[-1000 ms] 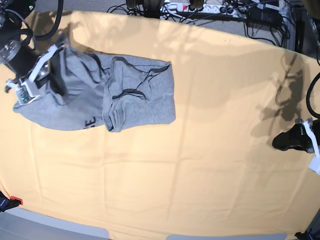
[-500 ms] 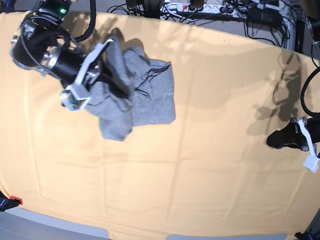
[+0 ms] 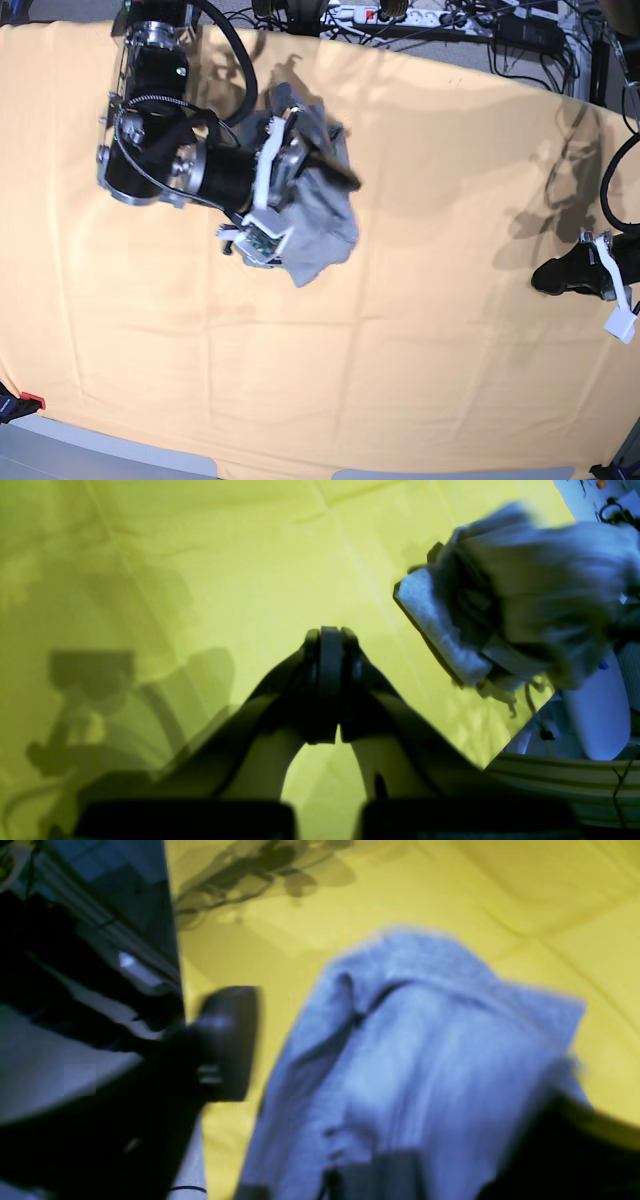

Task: Layout the t-shirt on the table in an organized manner, then fold the t-shirt properly
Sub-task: 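Lower the shirt onto the table with the right gripper, print facing up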

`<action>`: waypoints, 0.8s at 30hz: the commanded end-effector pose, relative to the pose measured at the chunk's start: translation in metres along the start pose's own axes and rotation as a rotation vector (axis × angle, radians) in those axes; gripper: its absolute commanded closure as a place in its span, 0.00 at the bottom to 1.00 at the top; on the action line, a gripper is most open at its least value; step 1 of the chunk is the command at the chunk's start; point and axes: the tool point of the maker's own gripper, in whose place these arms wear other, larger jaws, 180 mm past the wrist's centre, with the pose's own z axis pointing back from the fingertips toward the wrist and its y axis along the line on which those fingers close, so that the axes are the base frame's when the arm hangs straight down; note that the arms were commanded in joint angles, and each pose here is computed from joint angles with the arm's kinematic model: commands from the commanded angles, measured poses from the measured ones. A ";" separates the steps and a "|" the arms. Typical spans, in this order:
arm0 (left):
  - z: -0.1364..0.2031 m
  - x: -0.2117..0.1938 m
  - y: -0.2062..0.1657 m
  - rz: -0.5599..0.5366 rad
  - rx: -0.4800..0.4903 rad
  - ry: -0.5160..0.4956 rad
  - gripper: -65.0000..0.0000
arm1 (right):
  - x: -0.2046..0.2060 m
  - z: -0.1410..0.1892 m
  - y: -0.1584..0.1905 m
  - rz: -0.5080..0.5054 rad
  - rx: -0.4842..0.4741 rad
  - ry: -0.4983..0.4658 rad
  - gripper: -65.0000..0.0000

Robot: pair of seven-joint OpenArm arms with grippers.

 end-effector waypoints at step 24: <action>0.011 0.018 -0.003 -0.061 0.003 -0.044 1.00 | 0.017 0.071 -0.013 0.043 -0.225 -0.099 1.00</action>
